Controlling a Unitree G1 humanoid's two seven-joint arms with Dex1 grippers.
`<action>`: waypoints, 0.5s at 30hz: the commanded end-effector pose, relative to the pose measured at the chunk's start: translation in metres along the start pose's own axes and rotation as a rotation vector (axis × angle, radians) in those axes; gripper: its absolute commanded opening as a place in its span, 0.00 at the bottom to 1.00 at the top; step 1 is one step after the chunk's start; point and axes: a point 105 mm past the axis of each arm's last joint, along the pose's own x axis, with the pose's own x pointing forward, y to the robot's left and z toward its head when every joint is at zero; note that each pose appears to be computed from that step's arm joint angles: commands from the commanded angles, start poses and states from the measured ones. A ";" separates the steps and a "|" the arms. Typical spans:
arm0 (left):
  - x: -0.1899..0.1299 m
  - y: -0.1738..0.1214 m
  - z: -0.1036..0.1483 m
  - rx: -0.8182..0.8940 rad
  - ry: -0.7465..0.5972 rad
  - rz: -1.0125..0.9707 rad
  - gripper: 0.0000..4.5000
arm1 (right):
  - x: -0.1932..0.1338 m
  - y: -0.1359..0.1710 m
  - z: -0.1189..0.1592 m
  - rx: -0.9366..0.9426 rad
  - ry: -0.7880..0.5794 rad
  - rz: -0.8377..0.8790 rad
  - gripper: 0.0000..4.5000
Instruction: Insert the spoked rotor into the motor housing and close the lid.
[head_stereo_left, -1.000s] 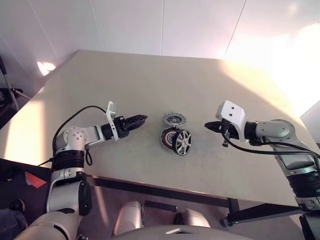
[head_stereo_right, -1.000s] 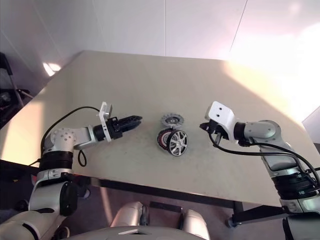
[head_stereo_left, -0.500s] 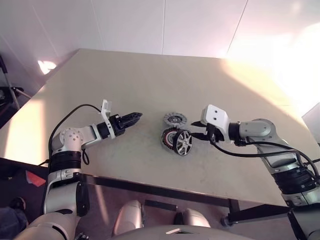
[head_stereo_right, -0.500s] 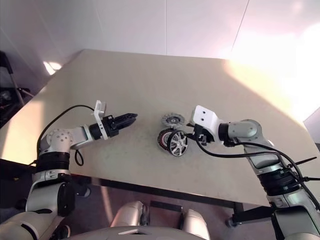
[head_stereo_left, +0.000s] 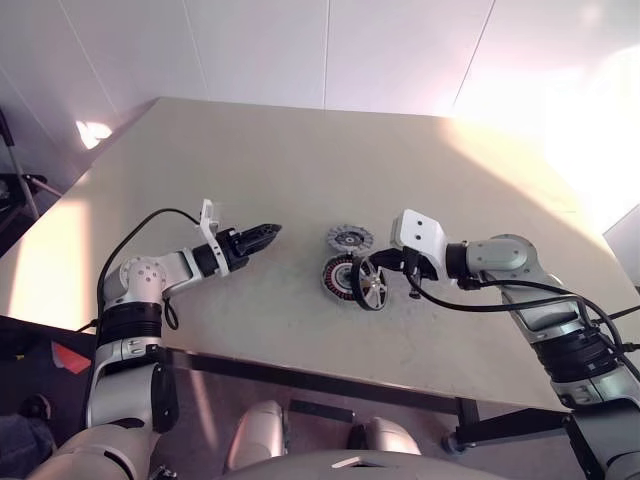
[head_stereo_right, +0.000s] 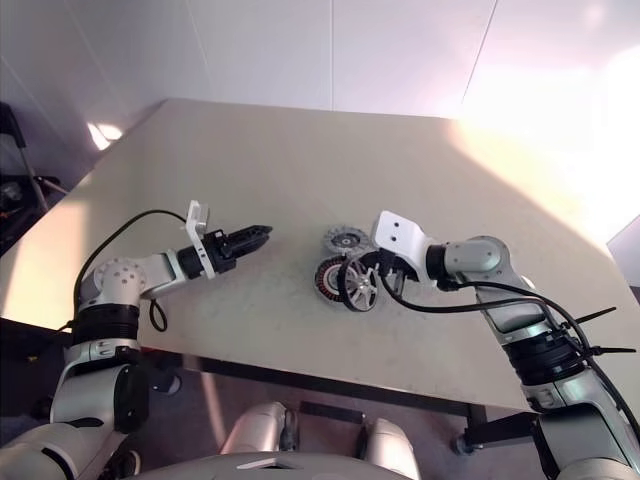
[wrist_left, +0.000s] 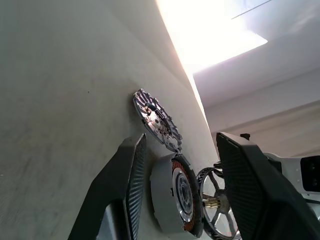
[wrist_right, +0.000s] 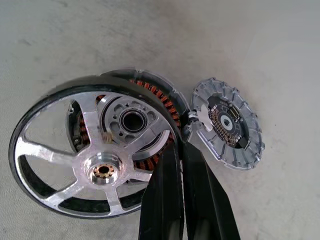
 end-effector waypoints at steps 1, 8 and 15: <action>-0.003 -0.006 0.010 0.035 -0.038 -0.015 0.53 | -0.006 -0.007 0.018 -0.070 -0.035 -0.006 0.01; -0.002 -0.004 0.008 0.028 -0.041 -0.013 0.53 | -0.005 -0.010 0.035 -0.150 -0.045 0.006 0.01; -0.001 -0.003 0.005 0.021 -0.049 -0.017 0.53 | 0.011 -0.011 0.039 -0.200 -0.027 0.045 0.01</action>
